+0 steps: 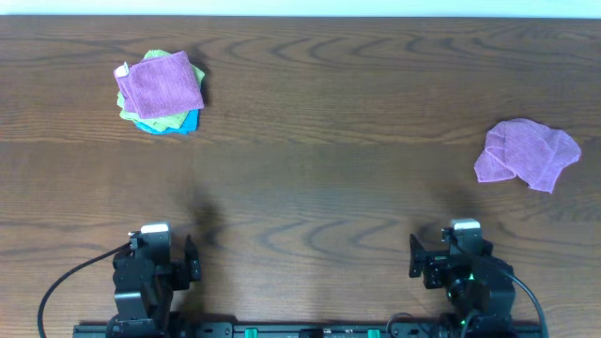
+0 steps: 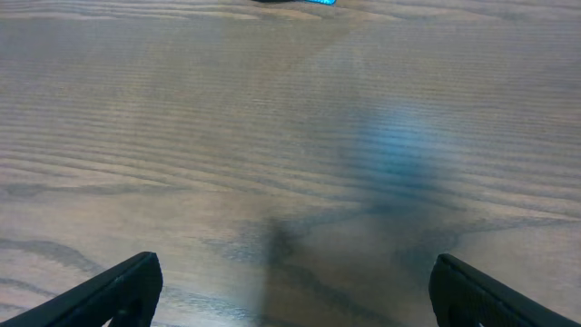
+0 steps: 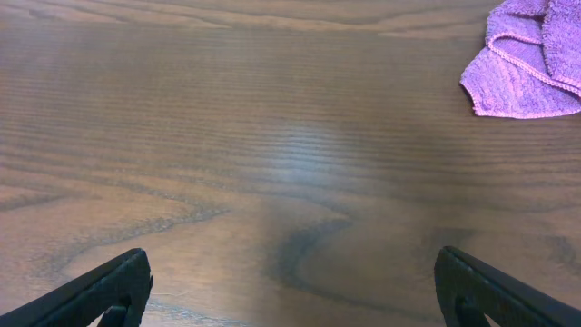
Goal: Fold the cloth
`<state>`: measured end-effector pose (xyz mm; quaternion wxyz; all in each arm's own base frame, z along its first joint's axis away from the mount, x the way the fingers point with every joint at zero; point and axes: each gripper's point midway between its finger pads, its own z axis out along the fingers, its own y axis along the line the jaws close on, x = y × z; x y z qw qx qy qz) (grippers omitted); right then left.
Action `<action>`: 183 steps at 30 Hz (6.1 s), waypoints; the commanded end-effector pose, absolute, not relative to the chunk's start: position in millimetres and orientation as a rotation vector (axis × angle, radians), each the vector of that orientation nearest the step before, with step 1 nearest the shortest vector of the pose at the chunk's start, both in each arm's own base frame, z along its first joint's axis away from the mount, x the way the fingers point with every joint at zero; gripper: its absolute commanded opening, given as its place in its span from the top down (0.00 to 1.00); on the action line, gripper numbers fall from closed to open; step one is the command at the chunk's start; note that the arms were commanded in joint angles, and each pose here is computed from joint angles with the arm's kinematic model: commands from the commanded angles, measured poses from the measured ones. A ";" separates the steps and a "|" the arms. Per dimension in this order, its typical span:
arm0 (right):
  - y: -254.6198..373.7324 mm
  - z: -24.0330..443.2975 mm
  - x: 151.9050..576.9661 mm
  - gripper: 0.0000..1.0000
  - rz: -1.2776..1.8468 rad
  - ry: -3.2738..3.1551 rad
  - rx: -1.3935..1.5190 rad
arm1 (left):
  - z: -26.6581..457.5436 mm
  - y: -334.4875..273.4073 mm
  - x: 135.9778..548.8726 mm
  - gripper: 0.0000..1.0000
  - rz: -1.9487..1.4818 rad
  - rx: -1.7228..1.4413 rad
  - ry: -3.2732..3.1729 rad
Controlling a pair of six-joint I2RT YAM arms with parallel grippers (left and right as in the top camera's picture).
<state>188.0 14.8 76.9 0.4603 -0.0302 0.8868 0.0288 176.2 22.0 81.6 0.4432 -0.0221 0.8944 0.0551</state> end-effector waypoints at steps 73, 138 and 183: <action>15.3 73.6 188.1 0.01 0.059 2.181 -0.100 | 80.2 21.0 176.1 0.05 0.137 -0.042 2.219; -112.6 158.0 307.7 0.01 -0.132 2.526 1.110 | 80.2 21.0 176.1 0.05 0.137 -0.042 2.219; -229.5 49.1 366.4 0.24 0.003 2.521 0.947 | 80.2 21.0 176.1 0.05 0.137 -0.042 2.219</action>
